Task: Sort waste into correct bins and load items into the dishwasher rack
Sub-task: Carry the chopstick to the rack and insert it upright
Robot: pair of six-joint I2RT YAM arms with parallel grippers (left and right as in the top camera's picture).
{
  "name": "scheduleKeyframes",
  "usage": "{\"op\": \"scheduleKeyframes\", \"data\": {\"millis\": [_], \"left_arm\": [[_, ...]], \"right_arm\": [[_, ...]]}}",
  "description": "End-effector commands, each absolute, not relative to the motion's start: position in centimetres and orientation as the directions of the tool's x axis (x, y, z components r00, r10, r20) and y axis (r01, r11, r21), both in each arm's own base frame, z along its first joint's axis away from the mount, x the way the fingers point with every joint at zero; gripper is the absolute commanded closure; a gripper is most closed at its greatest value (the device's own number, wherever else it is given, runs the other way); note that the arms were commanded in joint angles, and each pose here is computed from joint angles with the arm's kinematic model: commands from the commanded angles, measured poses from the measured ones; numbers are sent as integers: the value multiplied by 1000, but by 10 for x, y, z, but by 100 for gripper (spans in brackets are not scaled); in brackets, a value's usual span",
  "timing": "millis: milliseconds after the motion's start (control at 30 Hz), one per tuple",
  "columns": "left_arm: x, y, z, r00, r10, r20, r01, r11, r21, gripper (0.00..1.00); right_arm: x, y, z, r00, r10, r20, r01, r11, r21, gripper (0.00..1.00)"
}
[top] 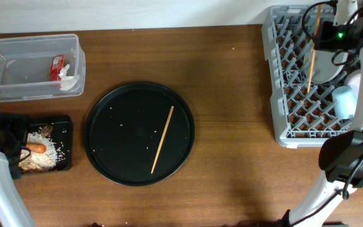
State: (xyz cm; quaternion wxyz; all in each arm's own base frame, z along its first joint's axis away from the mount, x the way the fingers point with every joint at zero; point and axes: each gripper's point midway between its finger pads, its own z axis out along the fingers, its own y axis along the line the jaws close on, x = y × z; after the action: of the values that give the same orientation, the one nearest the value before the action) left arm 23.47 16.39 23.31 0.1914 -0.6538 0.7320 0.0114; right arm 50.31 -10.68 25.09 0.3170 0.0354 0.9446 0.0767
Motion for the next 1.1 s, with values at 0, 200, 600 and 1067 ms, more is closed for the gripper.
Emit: {"op": "scheduleKeyframes", "data": {"millis": [0,200,600,1067], "left_arm": [[233,165,235,-56,-952,-302,-962,132,-238,1],[233,165,235,-56,-952,-302,-962,132,-238,1],[233,165,235,-56,-952,-302,-962,132,-238,1],[233,165,235,-56,-952,-302,-962,132,-238,1]], "right_arm": [[519,-110,232,-802,64,-594,-6,993,115,96],[541,-97,189,-827,36,-561,-32,993,111,95],[541,-82,169,-858,64,-509,-14,989,149,32],[493,92,193,-956,174,-235,7,818,575,56]]}}
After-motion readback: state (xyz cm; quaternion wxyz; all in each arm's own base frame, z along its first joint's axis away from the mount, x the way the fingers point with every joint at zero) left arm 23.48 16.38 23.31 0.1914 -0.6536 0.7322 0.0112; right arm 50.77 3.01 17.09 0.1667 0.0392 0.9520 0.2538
